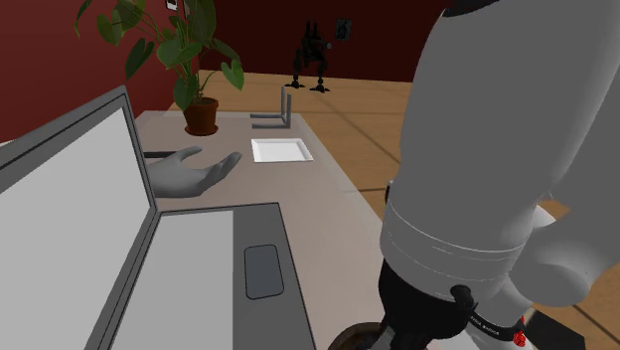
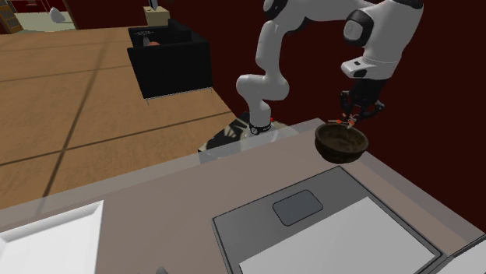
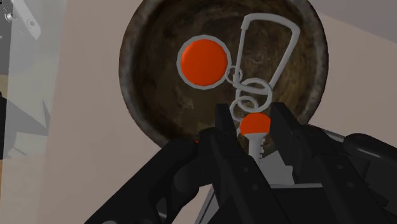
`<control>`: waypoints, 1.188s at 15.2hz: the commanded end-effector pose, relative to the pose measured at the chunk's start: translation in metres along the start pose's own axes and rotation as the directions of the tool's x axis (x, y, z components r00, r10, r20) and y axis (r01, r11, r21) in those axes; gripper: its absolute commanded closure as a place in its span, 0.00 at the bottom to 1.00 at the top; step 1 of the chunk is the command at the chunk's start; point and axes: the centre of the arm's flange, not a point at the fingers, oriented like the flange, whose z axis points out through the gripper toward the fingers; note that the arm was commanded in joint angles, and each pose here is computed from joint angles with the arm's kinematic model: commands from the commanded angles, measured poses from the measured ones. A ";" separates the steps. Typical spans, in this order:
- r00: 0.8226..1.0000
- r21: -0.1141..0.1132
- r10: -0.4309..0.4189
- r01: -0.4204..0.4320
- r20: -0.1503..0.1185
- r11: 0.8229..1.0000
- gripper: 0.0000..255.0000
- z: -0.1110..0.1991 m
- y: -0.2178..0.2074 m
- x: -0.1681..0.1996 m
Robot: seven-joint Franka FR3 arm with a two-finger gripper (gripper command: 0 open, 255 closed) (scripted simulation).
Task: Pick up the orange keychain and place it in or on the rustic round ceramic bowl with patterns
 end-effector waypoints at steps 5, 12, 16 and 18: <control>1.000 0.000 0.001 -0.001 0.000 1.000 1.00 0.031 -0.003 0.000; 1.000 0.000 0.001 -0.001 0.000 1.000 1.00 0.068 -0.004 0.002; 1.000 0.000 0.001 -0.001 0.000 1.000 1.00 0.074 -0.005 0.003; 1.000 0.000 0.001 -0.001 0.000 1.000 1.00 0.074 -0.005 0.003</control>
